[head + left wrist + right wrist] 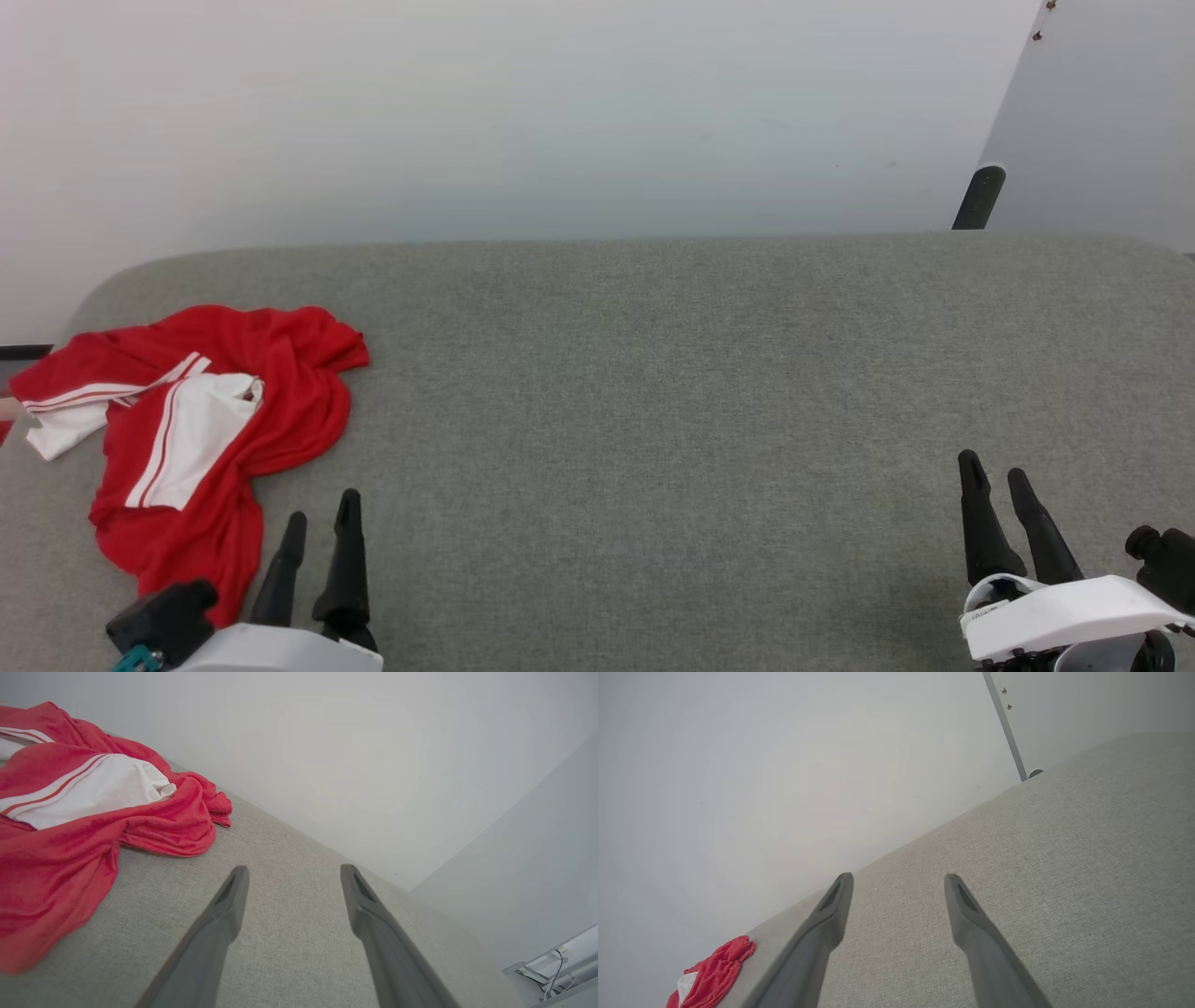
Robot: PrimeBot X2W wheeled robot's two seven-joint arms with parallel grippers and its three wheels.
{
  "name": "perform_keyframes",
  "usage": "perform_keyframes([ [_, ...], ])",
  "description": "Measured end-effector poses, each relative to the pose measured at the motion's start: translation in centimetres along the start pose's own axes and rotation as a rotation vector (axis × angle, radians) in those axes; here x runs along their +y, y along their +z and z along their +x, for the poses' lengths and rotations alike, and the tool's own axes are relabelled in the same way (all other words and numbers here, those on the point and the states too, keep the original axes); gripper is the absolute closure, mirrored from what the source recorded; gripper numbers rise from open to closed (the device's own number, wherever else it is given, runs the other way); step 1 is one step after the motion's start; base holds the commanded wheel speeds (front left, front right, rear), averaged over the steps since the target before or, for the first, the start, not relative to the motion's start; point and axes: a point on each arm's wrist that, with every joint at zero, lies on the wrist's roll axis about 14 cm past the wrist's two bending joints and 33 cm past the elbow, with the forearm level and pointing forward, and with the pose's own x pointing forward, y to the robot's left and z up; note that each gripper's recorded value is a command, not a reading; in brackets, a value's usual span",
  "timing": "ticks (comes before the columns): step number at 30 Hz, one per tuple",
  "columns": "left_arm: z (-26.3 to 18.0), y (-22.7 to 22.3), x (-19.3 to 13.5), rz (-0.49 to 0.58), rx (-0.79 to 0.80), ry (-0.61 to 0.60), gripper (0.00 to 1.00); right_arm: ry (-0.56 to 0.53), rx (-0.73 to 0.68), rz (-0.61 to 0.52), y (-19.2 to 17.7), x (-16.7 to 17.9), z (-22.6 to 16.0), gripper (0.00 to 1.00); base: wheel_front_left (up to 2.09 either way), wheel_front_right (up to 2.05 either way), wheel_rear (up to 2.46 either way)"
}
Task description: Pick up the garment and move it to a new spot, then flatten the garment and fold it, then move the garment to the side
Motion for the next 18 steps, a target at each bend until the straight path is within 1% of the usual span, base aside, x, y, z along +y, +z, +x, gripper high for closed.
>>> perform_keyframes([
  [18,-0.4,1.5,-0.9,0.175,-0.077,-0.049,0.00,0.029,-0.031,-0.167,0.8,0.7,-0.1,0.00,0.00,0.00,0.00],
])
